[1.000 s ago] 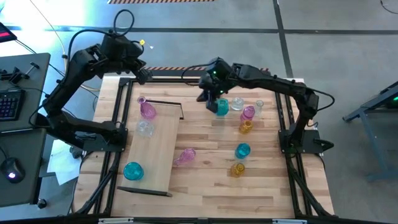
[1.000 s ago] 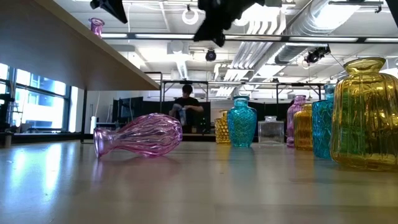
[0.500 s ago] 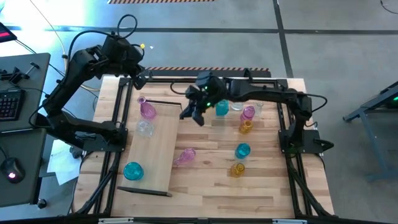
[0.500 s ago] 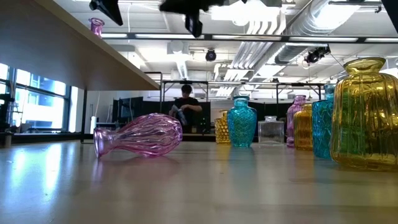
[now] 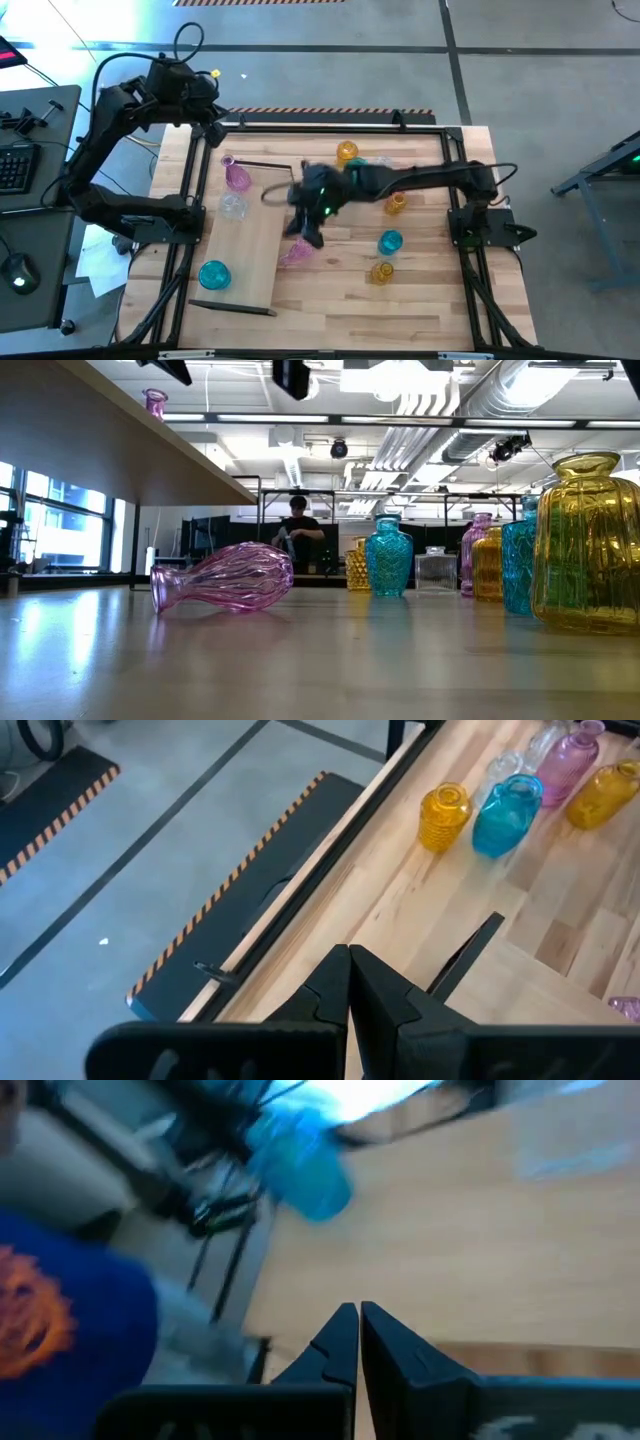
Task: Sort vases onto shelf
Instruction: Put the left violet flower vase on the shelf
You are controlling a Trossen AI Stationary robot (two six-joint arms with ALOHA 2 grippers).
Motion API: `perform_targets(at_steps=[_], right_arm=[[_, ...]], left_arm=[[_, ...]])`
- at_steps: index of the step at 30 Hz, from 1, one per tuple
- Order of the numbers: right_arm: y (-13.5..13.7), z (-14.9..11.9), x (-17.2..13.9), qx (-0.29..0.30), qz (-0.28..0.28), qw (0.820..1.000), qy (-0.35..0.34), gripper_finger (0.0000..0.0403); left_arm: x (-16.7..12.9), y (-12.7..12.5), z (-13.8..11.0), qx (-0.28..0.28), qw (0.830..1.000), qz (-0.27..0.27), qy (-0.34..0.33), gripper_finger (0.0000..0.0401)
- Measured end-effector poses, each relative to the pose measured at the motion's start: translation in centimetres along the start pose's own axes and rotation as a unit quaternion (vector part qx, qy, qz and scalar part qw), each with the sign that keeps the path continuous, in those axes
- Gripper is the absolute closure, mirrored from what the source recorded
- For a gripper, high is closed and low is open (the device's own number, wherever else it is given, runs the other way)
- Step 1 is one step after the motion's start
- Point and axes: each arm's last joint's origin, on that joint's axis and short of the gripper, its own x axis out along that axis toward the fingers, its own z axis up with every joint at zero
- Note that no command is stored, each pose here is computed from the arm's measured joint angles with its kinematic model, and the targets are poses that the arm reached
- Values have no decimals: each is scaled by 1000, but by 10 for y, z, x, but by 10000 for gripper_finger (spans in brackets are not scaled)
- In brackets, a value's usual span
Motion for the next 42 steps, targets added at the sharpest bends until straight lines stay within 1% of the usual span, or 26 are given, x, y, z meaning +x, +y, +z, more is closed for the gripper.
perform_targets(at_steps=[3,5,8,13,16,18,21,22,26,29,30,31,33,34,39,42], right_arm=[[-2,-11,22,4,43,998,35,403],[-7,-16,35,15,53,998,44,403],[-14,-21,45,19,49,997,51,403],[-16,-23,45,3,42,998,56,403],[-19,-30,45,0,20,996,85,403],[-21,-37,43,-8,-8,993,116,403],[-25,-46,42,-58,-60,985,150,402],[-26,-47,41,-78,-69,982,156,402],[-25,-48,41,-153,-57,973,164,403],[-23,-48,42,-194,-48,966,162,402],[-23,-47,43,-199,-47,966,160,402],[-22,-47,43,-194,-47,967,155,402],[-22,-45,43,-156,-53,975,148,402],[-22,-45,43,-151,-52,977,144,402],[-23,-43,43,-152,-57,977,135,401],[-26,-42,43,-148,-55,978,136,385]], left_arm=[[-5,0,-2,-1,1000,1,-7,401],[-9,0,-3,-8,1000,2,-12,401],[-14,-1,-6,-18,1000,3,-19,401],[-21,-1,-9,-22,999,5,-30,401],[-23,-1,-10,-23,999,5,-32,401],[-23,-1,-10,-23,999,5,-33,401],[-23,-1,-10,-22,999,6,-33,401],[-23,-1,-10,-20,999,6,-33,401],[-23,-1,-10,-18,999,6,-32,401],[-23,-1,-10,-18,999,6,-31,401],[-23,-1,-10,-18,999,6,-31,401],[-23,-1,-10,-18,999,6,-30,401],[-23,-1,-11,-18,999,5,-27,401],[-23,-1,-11,-18,999,5,-27,401],[-22,-1,-10,-18,999,5,-26,401],[-22,-1,-10,-18,1000,5,-25,401]])
